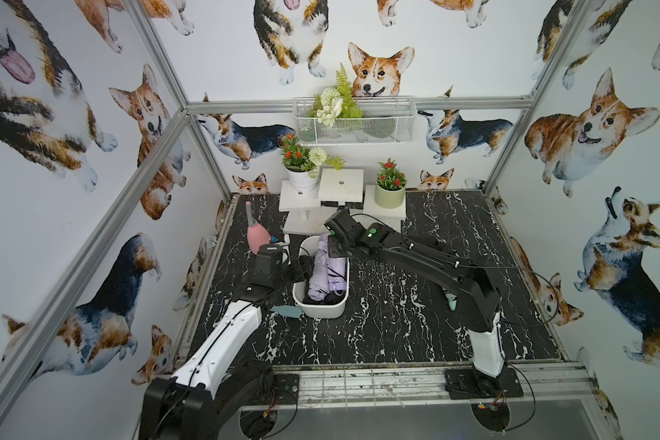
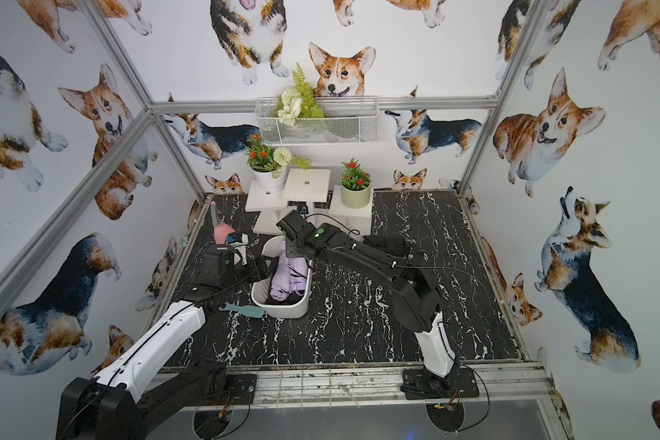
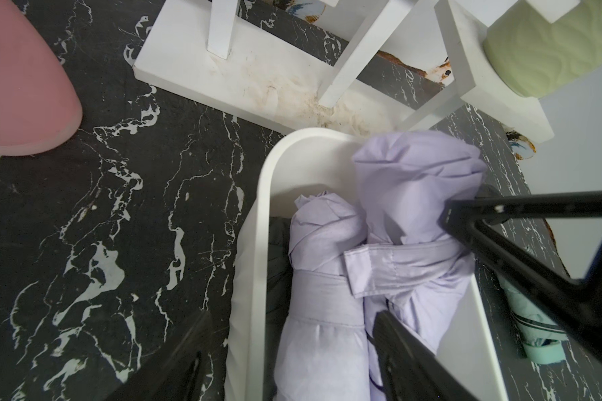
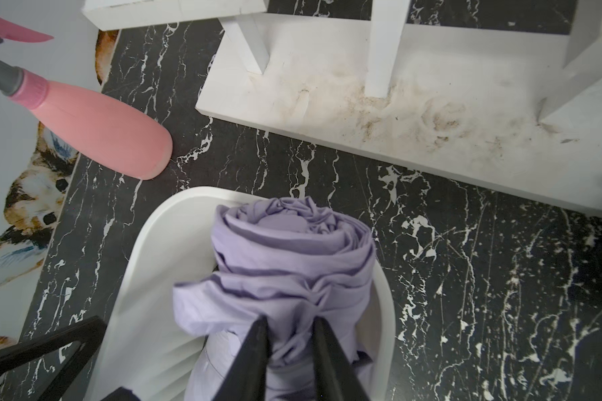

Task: Put the umbrella into the storage box
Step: Place the umbrella in the storage box.

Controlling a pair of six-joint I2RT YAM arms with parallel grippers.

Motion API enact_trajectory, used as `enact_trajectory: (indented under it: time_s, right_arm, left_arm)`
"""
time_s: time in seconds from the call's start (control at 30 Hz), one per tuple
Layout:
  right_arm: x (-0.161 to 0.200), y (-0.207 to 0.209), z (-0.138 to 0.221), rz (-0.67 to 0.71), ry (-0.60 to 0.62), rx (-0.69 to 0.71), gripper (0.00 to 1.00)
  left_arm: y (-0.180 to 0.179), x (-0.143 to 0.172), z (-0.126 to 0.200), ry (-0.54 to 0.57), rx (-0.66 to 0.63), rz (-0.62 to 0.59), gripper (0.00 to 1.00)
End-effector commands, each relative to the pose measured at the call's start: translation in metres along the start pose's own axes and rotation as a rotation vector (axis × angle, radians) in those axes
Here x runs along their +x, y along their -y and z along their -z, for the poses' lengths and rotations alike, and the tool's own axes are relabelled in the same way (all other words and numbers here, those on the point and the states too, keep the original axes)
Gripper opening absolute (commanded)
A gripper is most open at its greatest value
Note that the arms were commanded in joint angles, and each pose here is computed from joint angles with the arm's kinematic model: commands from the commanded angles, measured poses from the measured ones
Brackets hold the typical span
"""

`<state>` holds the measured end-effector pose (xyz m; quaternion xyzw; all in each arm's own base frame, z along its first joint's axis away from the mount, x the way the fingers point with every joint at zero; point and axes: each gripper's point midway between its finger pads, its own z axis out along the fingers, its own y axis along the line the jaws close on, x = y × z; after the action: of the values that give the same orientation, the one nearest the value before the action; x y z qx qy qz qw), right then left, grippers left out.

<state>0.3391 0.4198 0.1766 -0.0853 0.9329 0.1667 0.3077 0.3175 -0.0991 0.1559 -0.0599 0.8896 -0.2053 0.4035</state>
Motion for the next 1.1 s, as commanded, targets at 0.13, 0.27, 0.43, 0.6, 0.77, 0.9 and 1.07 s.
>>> enact_trajectory:
  time_s: [0.13, 0.27, 0.43, 0.6, 0.77, 0.9, 1.07]
  right_arm:
    - [0.002, 0.006, 0.004, 0.054, -0.02, 0.041, 0.0]
    - [0.005, 0.001, 0.016, 0.064, -0.038, 0.019, 0.0]
    - [0.019, -0.001, 0.028, 0.074, -0.046, 0.009, 0.0]
    - [0.033, 0.001, 0.027, 0.093, -0.075, 0.029, 0.0]
    - [0.046, 0.007, 0.01, 0.106, -0.119, 0.068, 0.0]
    - [0.05, 0.013, -0.001, 0.107, -0.143, 0.092, 0.0]
    - [0.053, 0.018, -0.014, 0.095, -0.173, 0.096, 0.0]
  left_arm:
    - [0.001, -0.001, 0.0, 0.004, 0.004, -0.013, 0.78]
    - [0.001, -0.001, 0.0, 0.004, 0.004, -0.013, 0.78]
    - [0.001, -0.002, 0.001, 0.008, 0.006, -0.015, 0.78]
    - [0.001, -0.001, 0.0, 0.004, 0.007, -0.016, 0.78]
    - [0.002, -0.002, 0.0, 0.007, 0.008, -0.019, 0.78]
    - [0.002, -0.002, 0.0, 0.005, 0.006, -0.02, 0.78]
    - [0.001, -0.002, 0.0, 0.006, 0.006, -0.02, 0.78]
